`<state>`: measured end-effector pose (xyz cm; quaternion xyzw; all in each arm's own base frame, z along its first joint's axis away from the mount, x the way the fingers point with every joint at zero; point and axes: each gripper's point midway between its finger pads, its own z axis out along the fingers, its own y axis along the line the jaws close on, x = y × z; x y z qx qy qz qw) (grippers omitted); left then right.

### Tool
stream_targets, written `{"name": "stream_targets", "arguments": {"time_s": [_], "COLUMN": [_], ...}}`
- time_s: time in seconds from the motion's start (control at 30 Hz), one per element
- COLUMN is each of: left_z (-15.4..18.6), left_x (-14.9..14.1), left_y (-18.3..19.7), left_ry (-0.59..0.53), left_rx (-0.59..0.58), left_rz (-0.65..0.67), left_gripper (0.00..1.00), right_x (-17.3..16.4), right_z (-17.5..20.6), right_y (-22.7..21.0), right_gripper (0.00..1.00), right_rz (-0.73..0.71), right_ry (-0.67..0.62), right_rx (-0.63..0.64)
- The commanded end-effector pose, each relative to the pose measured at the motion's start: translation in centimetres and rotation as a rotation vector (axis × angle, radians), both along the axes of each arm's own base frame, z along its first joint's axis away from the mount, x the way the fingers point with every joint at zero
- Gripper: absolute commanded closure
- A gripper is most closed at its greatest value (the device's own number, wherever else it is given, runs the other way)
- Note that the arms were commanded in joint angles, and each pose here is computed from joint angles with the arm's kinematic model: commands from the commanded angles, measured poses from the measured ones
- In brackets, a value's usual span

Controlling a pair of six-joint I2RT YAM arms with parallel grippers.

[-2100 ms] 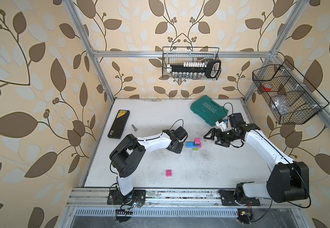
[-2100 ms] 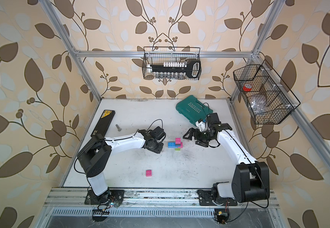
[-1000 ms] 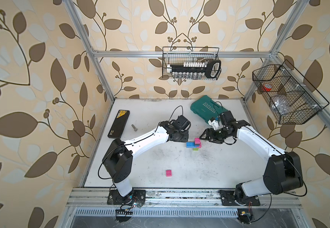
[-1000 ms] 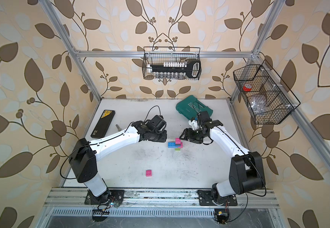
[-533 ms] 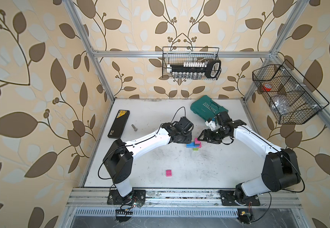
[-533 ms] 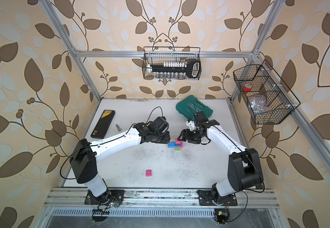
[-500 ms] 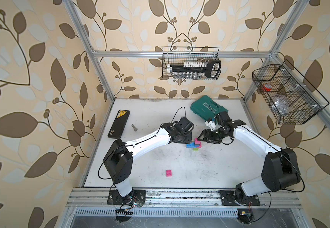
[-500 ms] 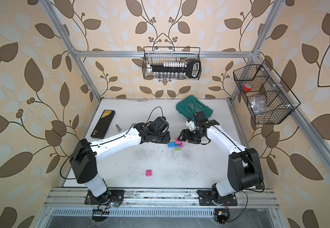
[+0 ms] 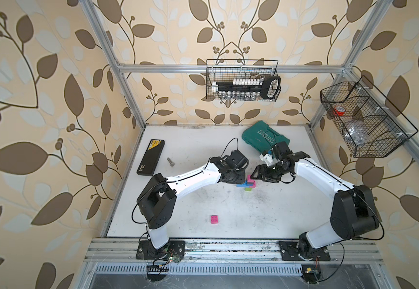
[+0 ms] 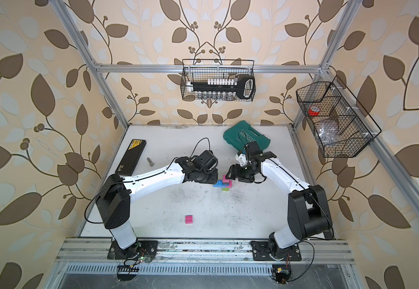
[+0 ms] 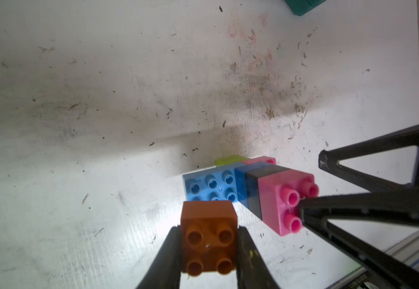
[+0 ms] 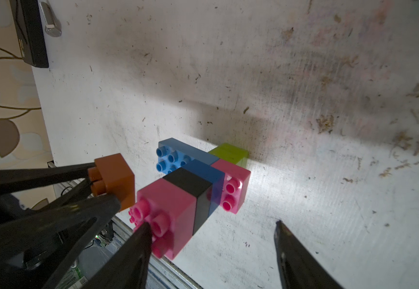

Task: Assemble the number 4 with lego
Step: Assemble the lego brick with the lego brick.

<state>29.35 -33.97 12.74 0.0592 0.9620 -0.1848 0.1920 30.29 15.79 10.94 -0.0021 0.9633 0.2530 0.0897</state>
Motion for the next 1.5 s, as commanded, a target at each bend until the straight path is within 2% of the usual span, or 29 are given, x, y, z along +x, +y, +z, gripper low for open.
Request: {"name": "stream_targets", "arguments": {"time_s": [0.0, 0.87, 1.47], "left_z": [1.6, 0.2, -0.8], "left_x": [0.7, 0.7, 0.4], "left_y": [-1.1, -1.3, -0.8], "left_ry": [-0.047, -0.011, -0.002], "left_rx": [-0.025, 0.019, 0.097], "left_rz": [0.002, 0.051, 0.086], "left_gripper": [0.97, 1.00, 1.00], "right_x": [0.3, -0.2, -0.5], "right_z": [-0.3, -1.0, -1.5], "right_y": [0.0, 0.1, 0.0], "right_gripper": [0.28, 0.30, 0.30], "right_rz": [0.010, 0.000, -0.010], "right_ry": [-0.009, 0.005, 0.018], "right_rx": [-0.023, -0.033, -0.032]}}
